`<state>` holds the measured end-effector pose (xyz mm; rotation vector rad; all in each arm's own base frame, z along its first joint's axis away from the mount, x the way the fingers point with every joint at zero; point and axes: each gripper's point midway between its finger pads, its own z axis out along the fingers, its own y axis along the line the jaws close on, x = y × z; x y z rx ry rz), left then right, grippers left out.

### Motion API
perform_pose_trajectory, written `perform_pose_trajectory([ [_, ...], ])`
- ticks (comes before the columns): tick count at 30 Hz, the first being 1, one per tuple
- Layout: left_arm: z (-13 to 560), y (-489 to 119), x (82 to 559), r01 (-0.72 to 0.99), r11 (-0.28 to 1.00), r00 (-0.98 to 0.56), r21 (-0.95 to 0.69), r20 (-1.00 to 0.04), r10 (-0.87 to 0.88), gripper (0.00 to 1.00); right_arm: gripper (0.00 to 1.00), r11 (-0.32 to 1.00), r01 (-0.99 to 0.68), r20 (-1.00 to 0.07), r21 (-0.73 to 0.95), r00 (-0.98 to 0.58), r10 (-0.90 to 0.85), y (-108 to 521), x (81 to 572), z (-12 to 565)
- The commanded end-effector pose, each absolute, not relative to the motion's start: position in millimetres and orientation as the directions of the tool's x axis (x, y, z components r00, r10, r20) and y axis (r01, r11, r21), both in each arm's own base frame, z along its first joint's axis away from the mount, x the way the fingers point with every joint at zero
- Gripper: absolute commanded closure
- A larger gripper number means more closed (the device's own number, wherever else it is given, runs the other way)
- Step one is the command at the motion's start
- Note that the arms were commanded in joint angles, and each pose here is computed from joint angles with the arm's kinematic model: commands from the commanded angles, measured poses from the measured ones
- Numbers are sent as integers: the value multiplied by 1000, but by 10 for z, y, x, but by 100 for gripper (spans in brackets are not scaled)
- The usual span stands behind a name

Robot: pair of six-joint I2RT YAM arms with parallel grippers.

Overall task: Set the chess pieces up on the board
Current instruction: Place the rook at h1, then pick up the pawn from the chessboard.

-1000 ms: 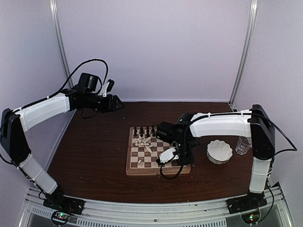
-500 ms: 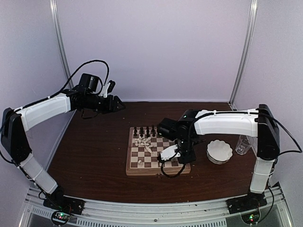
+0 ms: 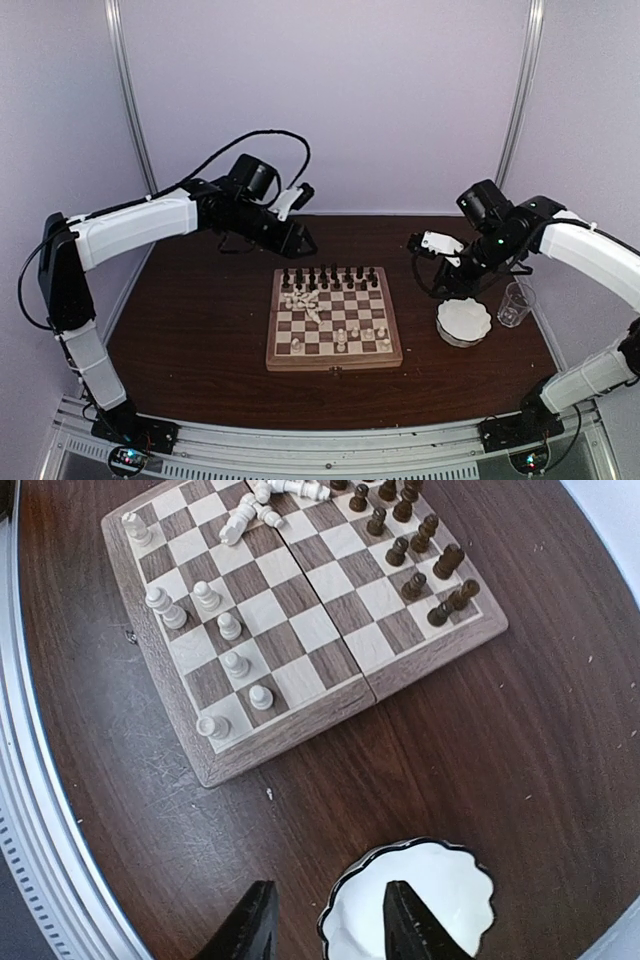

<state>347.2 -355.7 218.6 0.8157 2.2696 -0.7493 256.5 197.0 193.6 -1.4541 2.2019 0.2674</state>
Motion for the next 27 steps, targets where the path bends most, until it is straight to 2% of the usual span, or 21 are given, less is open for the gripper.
perform_pose_trajectory([
  [1, 1875, -3725, 3230, 751, 632, -607, -194, -579, 544, 49, 60, 495, -868, -655, 30, -391, -647, 1986, 2624, 1928],
  [4, 1739, -3891, 3086, 785, 588, -587, -196, -539, 604, 49, 60, 503, -863, -665, 56, -408, -626, 1913, 2590, 1846],
  [9, 1413, -4034, 2994, 774, 596, -626, -215, -404, 667, 49, 59, 507, -862, -657, 7, -386, -648, 1848, 2610, 1819],
  [12, 1223, -4122, 2960, 774, 602, -628, -197, -360, 690, 48, 59, 492, -871, -649, 4, -377, -661, 1847, 2595, 1789],
  [27, 907, -4400, 2809, 739, 611, -674, -284, -280, 684, 49, 58, 461, -887, -658, -18, -337, -674, 1858, 2522, 1868],
])
